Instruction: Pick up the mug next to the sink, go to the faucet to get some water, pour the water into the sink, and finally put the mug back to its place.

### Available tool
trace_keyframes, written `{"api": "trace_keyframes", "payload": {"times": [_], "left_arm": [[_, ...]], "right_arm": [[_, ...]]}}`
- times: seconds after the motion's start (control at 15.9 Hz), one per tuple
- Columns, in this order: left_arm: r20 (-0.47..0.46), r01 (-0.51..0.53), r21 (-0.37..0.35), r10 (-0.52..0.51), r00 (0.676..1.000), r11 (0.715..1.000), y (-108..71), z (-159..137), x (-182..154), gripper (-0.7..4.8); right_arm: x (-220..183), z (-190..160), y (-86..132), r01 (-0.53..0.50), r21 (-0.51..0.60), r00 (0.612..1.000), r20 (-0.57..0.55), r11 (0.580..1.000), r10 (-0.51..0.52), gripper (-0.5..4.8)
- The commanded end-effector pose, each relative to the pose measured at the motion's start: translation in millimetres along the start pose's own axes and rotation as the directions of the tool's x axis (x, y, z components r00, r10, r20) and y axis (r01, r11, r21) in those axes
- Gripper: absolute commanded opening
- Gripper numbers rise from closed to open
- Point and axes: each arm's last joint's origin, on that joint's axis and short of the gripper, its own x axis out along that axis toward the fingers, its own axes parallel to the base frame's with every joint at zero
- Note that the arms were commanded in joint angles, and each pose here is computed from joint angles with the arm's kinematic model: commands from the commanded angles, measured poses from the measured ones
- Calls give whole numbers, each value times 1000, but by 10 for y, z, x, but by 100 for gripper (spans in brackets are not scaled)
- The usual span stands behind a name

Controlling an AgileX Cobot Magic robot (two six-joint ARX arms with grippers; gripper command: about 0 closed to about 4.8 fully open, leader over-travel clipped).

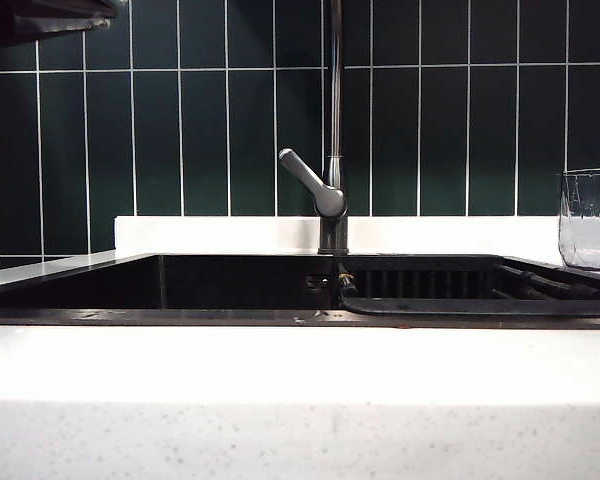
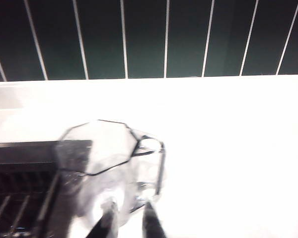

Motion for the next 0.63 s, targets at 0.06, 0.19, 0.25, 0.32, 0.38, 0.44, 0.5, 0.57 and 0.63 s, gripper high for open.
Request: {"api": "trace_keyframes", "payload": {"times": [0.06, 0.19, 0.25, 0.32, 0.38, 0.44, 0.5, 0.57, 0.63], "left_arm": [[15, 36, 23, -36, 999, 999, 2, 25, 19, 93], [16, 36, 31, -36, 999, 999, 2, 27, 19, 93], [16, 35, 45, -36, 999, 998, 2, 26, 19, 93], [16, 35, 47, -36, 999, 998, 3, 28, 19, 93], [16, 34, 48, -35, 999, 998, 3, 28, 19, 93], [16, 35, 49, -35, 999, 998, 3, 28, 19, 93], [17, 34, 49, -35, 999, 998, 4, 30, 19, 93], [17, 34, 49, -35, 999, 998, 4, 30, 19, 93], [17, 34, 49, -35, 999, 998, 4, 30, 19, 93]], "right_arm": [[270, -164, -252, -88, 15, 996, -14, 996, 88, 68], [429, -289, -367, -162, 38, 985, -48, 986, 164, 68], [520, -315, -398, -176, 50, 981, -70, 983, 180, 69], [598, -323, -421, -177, 53, 980, -81, 983, 181, 100], [701, -310, -440, -192, 49, 977, -82, 980, 196, 141], [778, -294, -455, -223, 37, 971, -75, 974, 225, 171], [838, -282, -473, -223, 20, 972, -67, 975, 224, 172], [901, -281, -493, -223, 8, 973, -65, 975, 223, 172], [963, -291, -512, -225, -16, 972, -71, 974, 223, 172]]}}
